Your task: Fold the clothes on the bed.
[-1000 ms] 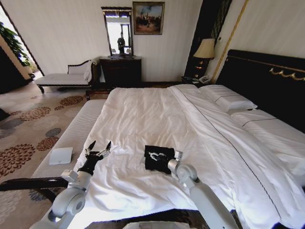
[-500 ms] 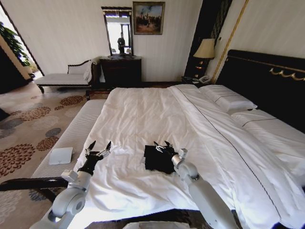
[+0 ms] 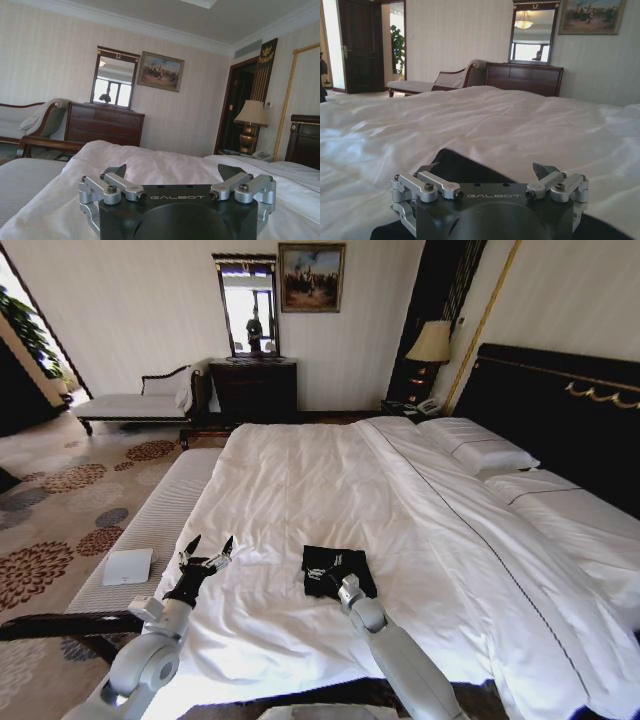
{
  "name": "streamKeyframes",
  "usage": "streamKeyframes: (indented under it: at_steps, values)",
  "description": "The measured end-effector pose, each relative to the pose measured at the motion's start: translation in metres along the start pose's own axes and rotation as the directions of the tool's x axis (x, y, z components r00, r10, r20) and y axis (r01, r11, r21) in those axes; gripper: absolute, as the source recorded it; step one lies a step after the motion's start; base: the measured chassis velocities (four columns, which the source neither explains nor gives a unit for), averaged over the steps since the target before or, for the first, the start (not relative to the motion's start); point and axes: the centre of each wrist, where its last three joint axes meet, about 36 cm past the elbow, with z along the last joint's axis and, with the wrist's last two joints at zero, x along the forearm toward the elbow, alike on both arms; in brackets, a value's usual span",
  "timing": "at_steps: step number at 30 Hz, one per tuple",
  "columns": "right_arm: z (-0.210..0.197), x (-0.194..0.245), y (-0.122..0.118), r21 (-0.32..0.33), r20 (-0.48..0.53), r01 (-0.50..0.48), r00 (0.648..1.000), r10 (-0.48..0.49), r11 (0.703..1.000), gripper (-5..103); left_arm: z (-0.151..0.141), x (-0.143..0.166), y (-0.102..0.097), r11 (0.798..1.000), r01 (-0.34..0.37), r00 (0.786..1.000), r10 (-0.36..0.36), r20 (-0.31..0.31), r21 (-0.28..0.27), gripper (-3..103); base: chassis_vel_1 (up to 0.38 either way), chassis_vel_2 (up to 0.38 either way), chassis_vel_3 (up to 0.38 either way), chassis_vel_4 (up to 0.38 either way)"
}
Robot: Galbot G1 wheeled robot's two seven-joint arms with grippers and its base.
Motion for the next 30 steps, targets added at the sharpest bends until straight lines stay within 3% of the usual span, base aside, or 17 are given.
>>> streamKeyframes:
  at_steps: [4,5,8,9,13,17,22,30]
  values:
    - [-0.028,0.047,-0.053,0.031,0.089,-0.116,0.99,0.112,0.993,100,0.0,0.0,0.0,1.0,0.0,1.0,0.0,0.0,0.0,100,0.0,0.0,0.0,0.0]
    - [-0.028,0.047,-0.053,0.031,0.089,-0.116,0.99,0.112,0.993,100,0.0,0.0,0.0,1.0,0.0,1.0,0.0,0.0,0.0,100,0.0,0.0,0.0,0.0]
    - [-0.034,0.104,-0.105,0.054,0.127,-0.258,0.96,0.249,0.965,100,0.0,0.0,0.0,1.0,0.0,1.0,0.0,0.0,0.0,100,0.0,0.0,0.0,0.0]
    - [-0.034,0.104,-0.105,0.054,0.127,-0.258,0.96,0.249,0.965,100,0.0,0.0,0.0,1.0,0.0,1.0,0.0,0.0,0.0,100,0.0,0.0,0.0,0.0]
    - [-0.045,0.181,-0.149,0.019,0.169,-0.403,0.903,0.394,0.915,100,0.0,0.0,0.0,1.0,0.0,1.0,0.0,0.0,0.0,100,0.0,0.0,0.0,0.0]
    - [-0.051,0.228,-0.161,0.011,0.174,-0.468,0.871,0.459,0.884,100,0.0,0.0,0.0,1.0,0.0,1.0,0.0,0.0,0.0,100,0.0,0.0,0.0,0.0]
    - [-0.037,0.281,-0.147,0.014,0.138,-0.507,0.855,0.5,0.862,100,0.0,0.0,0.0,1.0,0.0,1.0,0.0,0.0,0.0,100,0.0,0.0,0.0,0.0]
    - [-0.021,0.296,-0.141,0.007,0.131,-0.507,0.855,0.502,0.862,100,0.0,0.0,0.0,1.0,0.0,1.0,0.0,0.0,0.0,100,0.0,0.0,0.0,0.0]
